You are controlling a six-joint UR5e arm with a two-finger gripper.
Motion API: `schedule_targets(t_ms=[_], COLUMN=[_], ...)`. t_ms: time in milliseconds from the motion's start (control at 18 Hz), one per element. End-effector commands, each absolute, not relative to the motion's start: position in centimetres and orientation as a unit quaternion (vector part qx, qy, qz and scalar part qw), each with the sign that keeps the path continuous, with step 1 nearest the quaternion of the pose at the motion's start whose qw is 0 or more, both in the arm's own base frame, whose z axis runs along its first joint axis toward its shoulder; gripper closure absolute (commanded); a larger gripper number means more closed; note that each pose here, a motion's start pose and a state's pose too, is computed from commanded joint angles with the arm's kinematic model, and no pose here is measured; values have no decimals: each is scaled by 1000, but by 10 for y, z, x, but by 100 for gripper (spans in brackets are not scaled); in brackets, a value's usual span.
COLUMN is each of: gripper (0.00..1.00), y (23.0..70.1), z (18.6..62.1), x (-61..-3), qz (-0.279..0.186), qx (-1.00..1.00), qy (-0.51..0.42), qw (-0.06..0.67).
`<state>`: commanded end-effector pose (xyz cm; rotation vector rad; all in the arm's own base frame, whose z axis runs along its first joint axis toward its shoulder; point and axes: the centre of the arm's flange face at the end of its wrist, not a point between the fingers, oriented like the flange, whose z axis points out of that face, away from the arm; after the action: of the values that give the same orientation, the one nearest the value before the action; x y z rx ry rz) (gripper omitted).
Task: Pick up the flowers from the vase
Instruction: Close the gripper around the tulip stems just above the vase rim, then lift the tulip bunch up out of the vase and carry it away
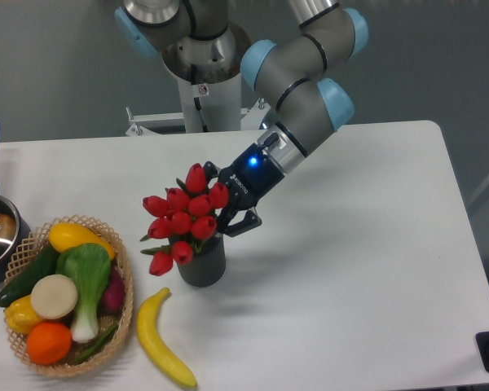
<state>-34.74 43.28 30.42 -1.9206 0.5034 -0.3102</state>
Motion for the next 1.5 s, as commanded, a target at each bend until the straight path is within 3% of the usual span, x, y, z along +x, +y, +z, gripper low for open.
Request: schedule_targets(t_ms=[389, 778, 1500], gripper=[52, 52, 52], y=[431, 437, 431], z=[316, 386, 478], x=[-347, -344, -336], qz=[-132, -142, -140], qx=[-811, -798, -762], qy=[197, 159, 144], qw=[535, 564, 615])
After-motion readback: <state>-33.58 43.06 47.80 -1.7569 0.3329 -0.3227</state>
